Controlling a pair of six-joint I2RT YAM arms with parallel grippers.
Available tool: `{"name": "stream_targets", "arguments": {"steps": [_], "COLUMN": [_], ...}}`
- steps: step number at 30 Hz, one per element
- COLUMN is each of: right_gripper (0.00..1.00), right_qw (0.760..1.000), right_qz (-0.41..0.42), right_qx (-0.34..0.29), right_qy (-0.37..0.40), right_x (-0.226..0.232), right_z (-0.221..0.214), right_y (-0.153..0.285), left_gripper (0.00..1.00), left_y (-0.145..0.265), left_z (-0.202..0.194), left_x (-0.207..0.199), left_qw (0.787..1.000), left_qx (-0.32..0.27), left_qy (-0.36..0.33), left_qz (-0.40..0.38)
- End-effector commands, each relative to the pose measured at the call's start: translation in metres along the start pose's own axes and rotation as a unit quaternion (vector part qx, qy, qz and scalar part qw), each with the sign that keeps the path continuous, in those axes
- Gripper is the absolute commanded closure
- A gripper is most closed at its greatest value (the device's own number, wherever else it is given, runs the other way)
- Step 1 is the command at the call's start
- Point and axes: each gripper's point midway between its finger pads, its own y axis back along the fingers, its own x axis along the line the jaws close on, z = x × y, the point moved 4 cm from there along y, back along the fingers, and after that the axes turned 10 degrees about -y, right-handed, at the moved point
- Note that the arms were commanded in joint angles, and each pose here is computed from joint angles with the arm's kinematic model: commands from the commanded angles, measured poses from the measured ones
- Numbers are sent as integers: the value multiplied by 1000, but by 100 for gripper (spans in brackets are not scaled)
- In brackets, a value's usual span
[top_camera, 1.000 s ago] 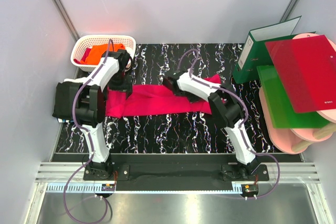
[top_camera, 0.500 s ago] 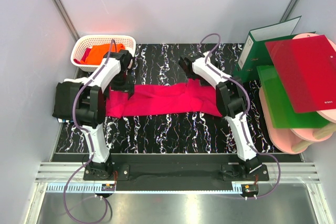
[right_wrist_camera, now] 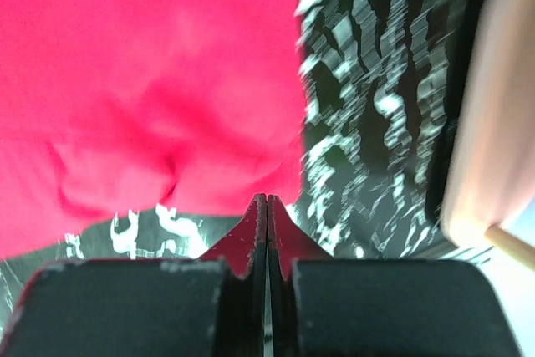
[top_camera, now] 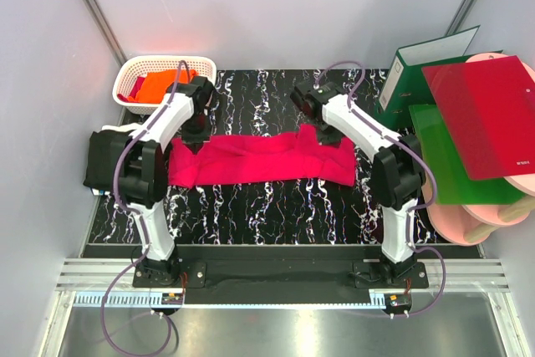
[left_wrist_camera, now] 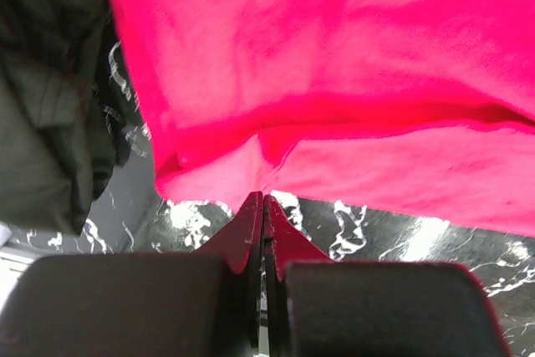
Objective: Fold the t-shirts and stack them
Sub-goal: Rotate the tshirt 90 degrees
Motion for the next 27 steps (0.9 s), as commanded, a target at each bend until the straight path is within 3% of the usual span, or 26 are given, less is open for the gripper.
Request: {"name": "stream_targets", "arguments": {"steps": [1, 9, 17, 21, 27], "right_gripper": [100, 100, 100, 100, 100], "right_qw": [993, 985, 989, 992, 998], "right_qz": [48, 12, -41, -54, -48], "right_qx": [101, 165, 132, 103, 37], "right_qy": [27, 54, 60, 51, 27], "right_x": [21, 36, 60, 69, 85], "right_z": [-44, -72, -40, -12, 33], "right_y": [-18, -56, -90, -101, -115], "left_gripper": [100, 100, 100, 100, 100], "left_y": [-9, -50, -54, -54, -47], "left_z": [28, 38, 21, -2, -40], "left_x": [-22, -28, -21, -22, -53], "left_qw": [999, 988, 971, 967, 969], "left_qx": [-14, 55, 113, 151, 191], "left_qy": [-30, -95, -112, -113, -124], "left_qz": [-12, 107, 176, 169, 98]}}
